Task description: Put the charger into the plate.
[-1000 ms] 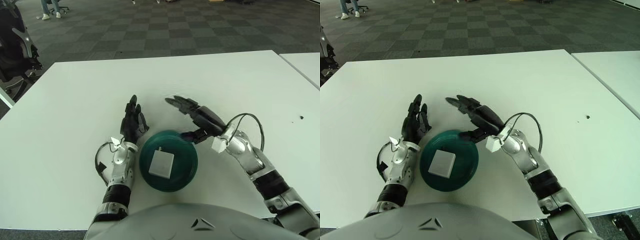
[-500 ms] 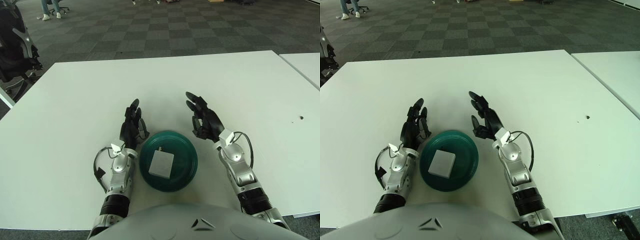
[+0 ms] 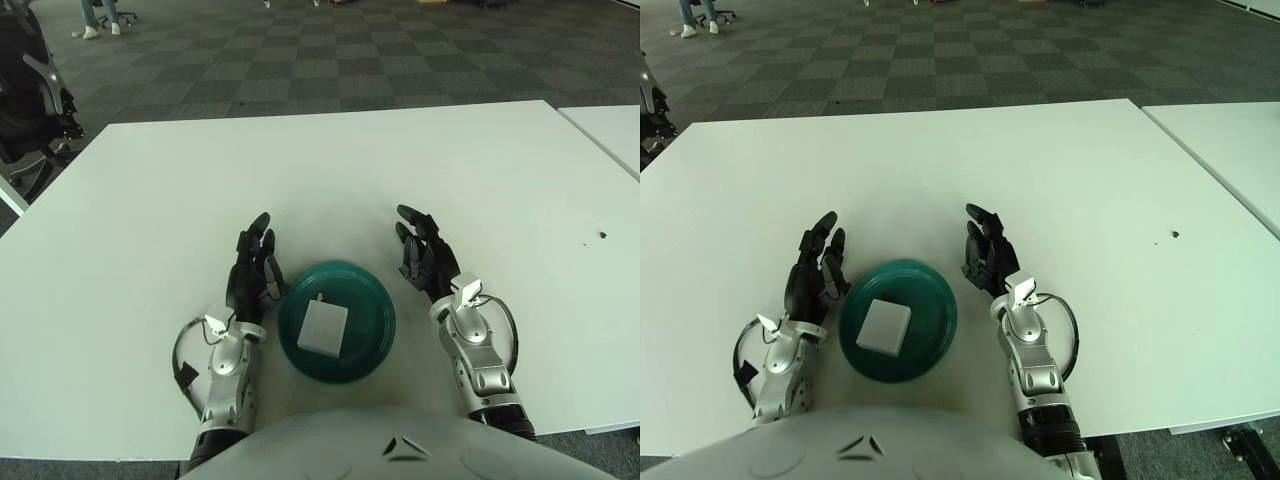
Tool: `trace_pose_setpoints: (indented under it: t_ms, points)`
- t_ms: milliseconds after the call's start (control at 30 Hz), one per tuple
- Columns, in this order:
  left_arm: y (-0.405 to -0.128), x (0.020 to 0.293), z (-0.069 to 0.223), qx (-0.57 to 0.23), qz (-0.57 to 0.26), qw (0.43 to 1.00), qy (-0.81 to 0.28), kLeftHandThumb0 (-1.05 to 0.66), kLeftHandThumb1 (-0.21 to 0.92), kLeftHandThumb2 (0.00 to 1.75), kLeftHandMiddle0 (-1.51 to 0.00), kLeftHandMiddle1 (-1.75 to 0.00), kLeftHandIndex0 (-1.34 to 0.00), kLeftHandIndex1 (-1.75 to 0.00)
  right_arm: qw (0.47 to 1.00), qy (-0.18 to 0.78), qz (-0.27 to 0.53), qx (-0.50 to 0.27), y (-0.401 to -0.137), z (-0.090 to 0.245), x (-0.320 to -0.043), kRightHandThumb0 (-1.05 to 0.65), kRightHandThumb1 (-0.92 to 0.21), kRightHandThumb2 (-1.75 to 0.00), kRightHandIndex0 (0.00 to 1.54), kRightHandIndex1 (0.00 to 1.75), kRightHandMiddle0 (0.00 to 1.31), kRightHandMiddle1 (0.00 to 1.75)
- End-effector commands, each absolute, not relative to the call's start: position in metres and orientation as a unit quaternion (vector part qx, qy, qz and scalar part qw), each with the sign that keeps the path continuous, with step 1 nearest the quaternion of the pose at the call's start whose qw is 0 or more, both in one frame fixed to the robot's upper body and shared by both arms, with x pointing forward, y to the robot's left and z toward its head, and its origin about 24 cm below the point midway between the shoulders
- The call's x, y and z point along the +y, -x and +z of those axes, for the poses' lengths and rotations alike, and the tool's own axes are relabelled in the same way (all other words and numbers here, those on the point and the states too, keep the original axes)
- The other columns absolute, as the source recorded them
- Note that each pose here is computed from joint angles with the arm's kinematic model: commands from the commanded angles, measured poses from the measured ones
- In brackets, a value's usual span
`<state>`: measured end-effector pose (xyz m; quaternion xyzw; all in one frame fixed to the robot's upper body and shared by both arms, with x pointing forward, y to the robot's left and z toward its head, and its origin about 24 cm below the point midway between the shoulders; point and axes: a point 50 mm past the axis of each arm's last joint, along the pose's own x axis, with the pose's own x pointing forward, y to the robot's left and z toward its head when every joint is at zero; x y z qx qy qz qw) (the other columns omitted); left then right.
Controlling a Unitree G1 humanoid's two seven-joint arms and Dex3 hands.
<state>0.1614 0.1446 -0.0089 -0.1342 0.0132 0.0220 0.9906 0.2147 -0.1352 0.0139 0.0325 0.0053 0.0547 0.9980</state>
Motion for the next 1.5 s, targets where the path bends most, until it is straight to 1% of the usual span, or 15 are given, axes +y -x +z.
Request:
trace_pose_setpoints:
  t_ms: [0,67,233,500,633,700,900,1167,1467]
  points:
    - [-0.132,0.149,-0.018,0.078,0.05,0.987,0.129,-0.98,0.92,1.06,-0.22,-0.02,0.0,-0.65,0.998,-0.044,0.028,0.021,-0.209,0.004,-0.149,-0.85,-0.92,-0.79,0.28,0.02,0.0,0.78]
    - [-0.129,0.15,-0.014,0.078,0.054,0.987,0.132,-0.97,0.92,1.07,-0.22,-0.02,0.0,-0.64,0.999,-0.044,0.016,0.027,-0.208,0.0,-0.151,-0.85,-0.92,-0.79,0.28,0.02,0.0,0.79]
    - [-0.124,0.154,-0.013,0.083,0.061,0.987,0.124,-0.94,0.92,1.07,-0.21,-0.01,0.0,-0.61,0.999,-0.037,0.002,0.032,-0.203,-0.006,-0.148,-0.85,-0.92,-0.8,0.29,0.02,0.0,0.82]
    - [-0.118,0.16,-0.017,0.093,0.074,0.987,0.112,-0.93,0.92,1.08,-0.2,0.0,0.0,-0.59,0.999,-0.028,-0.005,0.043,-0.194,-0.016,-0.147,-0.85,-0.92,-0.83,0.28,0.01,0.0,0.79]
    - [-0.114,0.162,-0.019,0.097,0.08,0.986,0.108,-0.93,0.92,1.09,-0.21,-0.01,0.0,-0.61,0.998,-0.024,-0.007,0.052,-0.188,-0.022,-0.15,-0.83,-0.92,-0.83,0.25,0.0,0.0,0.75]
    - [-0.113,0.163,-0.02,0.099,0.082,0.986,0.107,-0.91,0.92,1.09,-0.24,-0.02,0.0,-0.66,0.998,-0.024,-0.007,0.055,-0.186,-0.025,-0.151,-0.82,-0.92,-0.82,0.24,0.0,0.0,0.72]
    - [-0.111,0.165,-0.02,0.102,0.085,0.985,0.11,-0.91,0.92,1.09,-0.26,-0.03,0.0,-0.72,0.998,-0.019,-0.008,0.063,-0.184,-0.029,-0.154,-0.8,-0.92,-0.81,0.23,0.0,0.0,0.68]
    - [-0.111,0.162,-0.025,0.108,0.076,0.985,0.111,-0.91,0.92,1.09,-0.26,-0.02,0.0,-0.73,0.997,-0.005,-0.005,0.082,-0.182,-0.039,-0.162,-0.79,-0.92,-0.81,0.23,0.0,0.0,0.67]
    - [-0.118,0.155,-0.024,0.115,0.063,0.986,0.104,-0.91,0.92,1.1,-0.25,0.0,0.0,-0.65,0.996,0.001,0.008,0.084,-0.181,-0.045,-0.163,-0.82,-0.92,-0.82,0.23,0.0,0.0,0.67]
